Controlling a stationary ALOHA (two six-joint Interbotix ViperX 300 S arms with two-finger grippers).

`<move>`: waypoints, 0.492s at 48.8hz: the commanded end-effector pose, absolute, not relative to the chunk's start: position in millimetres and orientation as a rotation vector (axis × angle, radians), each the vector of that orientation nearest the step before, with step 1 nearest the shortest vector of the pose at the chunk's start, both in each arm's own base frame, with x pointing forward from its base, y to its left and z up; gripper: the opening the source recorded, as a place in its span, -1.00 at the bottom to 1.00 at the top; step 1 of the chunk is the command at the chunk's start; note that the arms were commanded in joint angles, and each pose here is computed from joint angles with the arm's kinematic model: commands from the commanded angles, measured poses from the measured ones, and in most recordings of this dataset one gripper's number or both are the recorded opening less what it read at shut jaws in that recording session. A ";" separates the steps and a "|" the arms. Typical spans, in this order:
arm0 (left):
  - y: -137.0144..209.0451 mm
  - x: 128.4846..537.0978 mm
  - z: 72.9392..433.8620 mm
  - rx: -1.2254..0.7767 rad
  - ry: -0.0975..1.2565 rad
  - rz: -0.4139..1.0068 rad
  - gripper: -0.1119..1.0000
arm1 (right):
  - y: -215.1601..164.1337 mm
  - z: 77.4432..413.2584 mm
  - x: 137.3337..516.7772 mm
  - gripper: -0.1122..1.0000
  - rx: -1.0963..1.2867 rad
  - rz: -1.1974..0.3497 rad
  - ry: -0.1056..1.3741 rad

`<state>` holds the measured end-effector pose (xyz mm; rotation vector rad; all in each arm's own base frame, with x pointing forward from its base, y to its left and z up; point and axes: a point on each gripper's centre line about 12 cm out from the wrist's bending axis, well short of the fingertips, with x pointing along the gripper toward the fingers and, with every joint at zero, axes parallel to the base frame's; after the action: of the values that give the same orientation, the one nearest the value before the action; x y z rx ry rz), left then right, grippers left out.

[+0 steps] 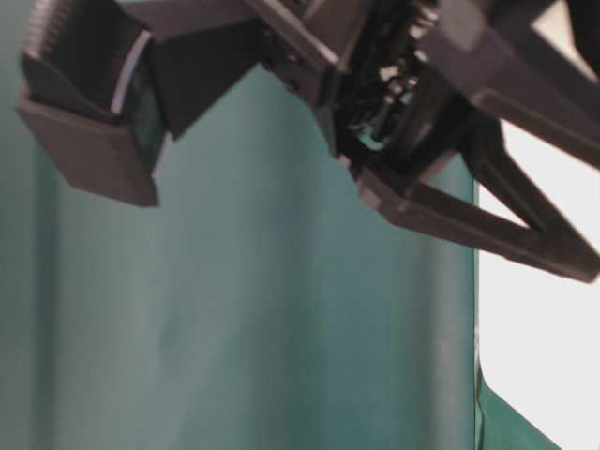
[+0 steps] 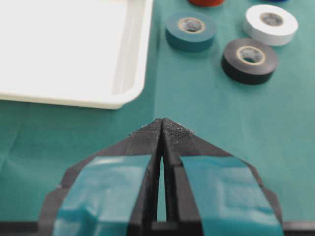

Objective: Put the tape into the white case with the right arm.
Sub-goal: 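Move the right gripper down over the black tape roll and grasp it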

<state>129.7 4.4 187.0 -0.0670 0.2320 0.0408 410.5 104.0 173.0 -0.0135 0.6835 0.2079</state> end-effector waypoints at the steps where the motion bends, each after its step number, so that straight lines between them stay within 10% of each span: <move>1: 5.8 130.0 190.4 -0.069 0.215 0.051 -0.80 | 109.7 182.5 416.5 0.70 -0.013 0.219 0.655; 24: 5.7 124.2 186.6 -0.068 0.167 0.051 -0.80 | 125.7 134.9 431.2 0.70 -0.033 0.236 0.748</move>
<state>123.0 5.5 181.0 -0.0672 0.1841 0.0501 422.0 120.2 124.4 -0.0374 0.7840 0.2280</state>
